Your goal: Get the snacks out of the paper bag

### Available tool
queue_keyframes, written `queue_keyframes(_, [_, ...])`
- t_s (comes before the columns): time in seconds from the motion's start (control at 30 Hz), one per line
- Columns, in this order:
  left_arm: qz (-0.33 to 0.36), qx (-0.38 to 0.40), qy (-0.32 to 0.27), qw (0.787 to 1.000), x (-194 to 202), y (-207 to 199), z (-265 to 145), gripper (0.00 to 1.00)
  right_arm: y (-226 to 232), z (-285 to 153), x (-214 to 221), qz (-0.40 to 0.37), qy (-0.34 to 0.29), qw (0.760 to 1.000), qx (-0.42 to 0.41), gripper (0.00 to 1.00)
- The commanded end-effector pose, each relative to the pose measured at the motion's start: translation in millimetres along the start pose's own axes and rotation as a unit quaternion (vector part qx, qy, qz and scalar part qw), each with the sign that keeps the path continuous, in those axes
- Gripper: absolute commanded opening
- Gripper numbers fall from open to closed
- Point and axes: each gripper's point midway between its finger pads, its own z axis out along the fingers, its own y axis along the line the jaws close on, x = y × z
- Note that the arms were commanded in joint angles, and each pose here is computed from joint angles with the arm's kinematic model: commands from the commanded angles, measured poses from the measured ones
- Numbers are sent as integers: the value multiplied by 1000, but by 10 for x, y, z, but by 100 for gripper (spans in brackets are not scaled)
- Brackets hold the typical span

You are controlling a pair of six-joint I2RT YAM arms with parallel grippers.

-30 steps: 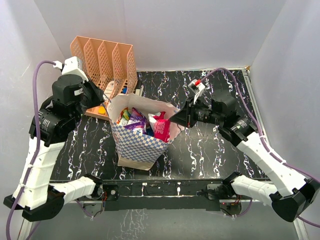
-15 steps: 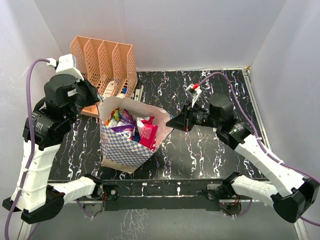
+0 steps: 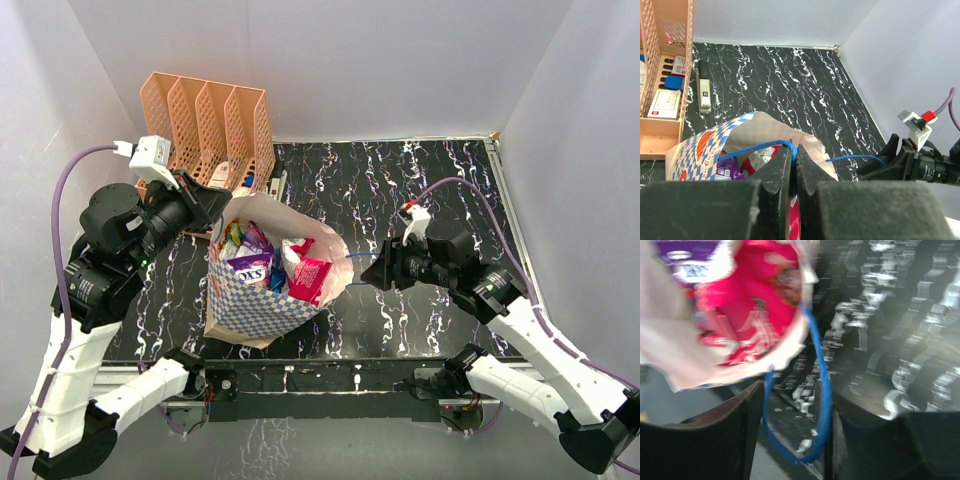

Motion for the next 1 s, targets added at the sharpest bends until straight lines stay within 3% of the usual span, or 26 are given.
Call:
queue_keyframes(0.0, [-15,59,-46,997,-273,-268,-79,0,-592,-501,-213,-24,-48,974,218,60])
queue_keyframes(0.1, [-18,48,-37,998,-284,-251,-79,0,-504,-702,-406,-47,-66,970,230,82])
queue_keyframes(0.23, [-22,20,-34,999,-330,-184,-74,0,-290,-861,-825,-103,-105,964,221,98])
queue_keyframes(0.33, [-30,13,-28,999,-315,-167,-45,0,-11,-810,-1164,-138,-124,967,178,98])
queue_keyframes(0.5, [-43,14,-21,999,-271,-168,1,0,570,-311,-1272,-147,-60,987,14,98])
queue_keyframes(0.6, [-45,14,-19,999,-252,-165,14,0,677,12,-1061,-117,-15,992,-54,98])
queue_keyframes(0.73, [-41,13,-8,999,-215,-159,51,0,766,294,-734,-90,23,992,-81,95])
queue_keyframes(0.97, [-40,21,-8,999,-234,-193,45,0,639,627,51,-16,144,987,-66,97])
